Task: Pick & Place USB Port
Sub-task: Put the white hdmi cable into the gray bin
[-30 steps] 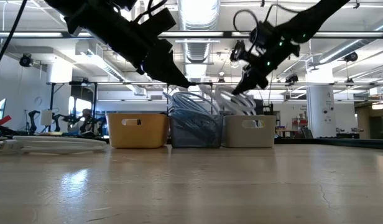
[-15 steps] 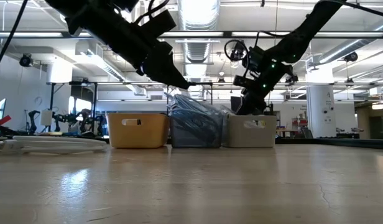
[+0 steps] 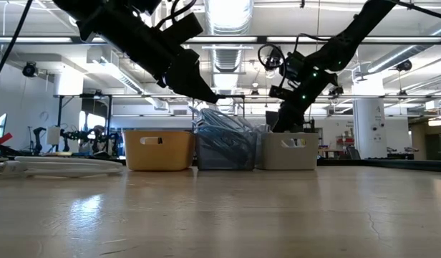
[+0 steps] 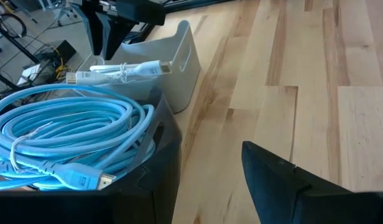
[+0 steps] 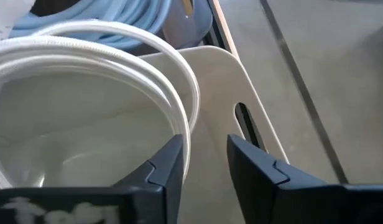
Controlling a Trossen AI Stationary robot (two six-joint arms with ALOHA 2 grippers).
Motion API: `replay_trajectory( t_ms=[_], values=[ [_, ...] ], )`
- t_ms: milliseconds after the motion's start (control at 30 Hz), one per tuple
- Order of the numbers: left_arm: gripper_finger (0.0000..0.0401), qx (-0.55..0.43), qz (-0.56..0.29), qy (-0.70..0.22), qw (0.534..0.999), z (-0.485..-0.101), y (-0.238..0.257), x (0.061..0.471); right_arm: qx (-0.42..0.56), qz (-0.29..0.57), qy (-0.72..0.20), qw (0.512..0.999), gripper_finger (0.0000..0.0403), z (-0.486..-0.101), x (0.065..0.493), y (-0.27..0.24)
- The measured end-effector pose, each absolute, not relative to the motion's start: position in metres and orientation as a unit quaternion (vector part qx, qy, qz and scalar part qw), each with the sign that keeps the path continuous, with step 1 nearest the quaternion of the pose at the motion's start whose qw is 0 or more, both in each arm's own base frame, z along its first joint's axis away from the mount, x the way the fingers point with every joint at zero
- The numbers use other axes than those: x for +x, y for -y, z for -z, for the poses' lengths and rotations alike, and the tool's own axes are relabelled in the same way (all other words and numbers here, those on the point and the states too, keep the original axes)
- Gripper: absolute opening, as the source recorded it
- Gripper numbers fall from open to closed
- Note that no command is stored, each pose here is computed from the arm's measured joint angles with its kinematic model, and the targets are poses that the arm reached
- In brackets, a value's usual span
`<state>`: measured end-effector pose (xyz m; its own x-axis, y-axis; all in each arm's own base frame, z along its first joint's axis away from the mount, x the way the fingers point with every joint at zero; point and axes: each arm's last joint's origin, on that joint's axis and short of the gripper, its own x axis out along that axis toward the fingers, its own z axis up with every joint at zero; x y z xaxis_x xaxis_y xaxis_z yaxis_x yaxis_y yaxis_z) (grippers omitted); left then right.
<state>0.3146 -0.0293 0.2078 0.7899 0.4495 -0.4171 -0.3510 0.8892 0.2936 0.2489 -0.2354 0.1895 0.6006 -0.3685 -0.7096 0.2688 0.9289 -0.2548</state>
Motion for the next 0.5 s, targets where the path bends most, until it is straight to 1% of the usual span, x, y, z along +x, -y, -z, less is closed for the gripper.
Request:
replay_trajectory(
  t_ms=[200, 500],
  values=[
    [0.0174, 0.101, -0.213, -0.245, 0.94, -0.208, 0.029, 0.315, -0.043, 0.184, -0.399, 0.897, 0.0148, -0.194, 0.252, 0.23],
    [0.0174, 0.105, -0.212, -0.267, 0.934, -0.204, 0.029, 0.312, -0.059, 0.17, -0.379, 0.908, 0.0165, -0.219, 0.254, 0.209]
  ],
)
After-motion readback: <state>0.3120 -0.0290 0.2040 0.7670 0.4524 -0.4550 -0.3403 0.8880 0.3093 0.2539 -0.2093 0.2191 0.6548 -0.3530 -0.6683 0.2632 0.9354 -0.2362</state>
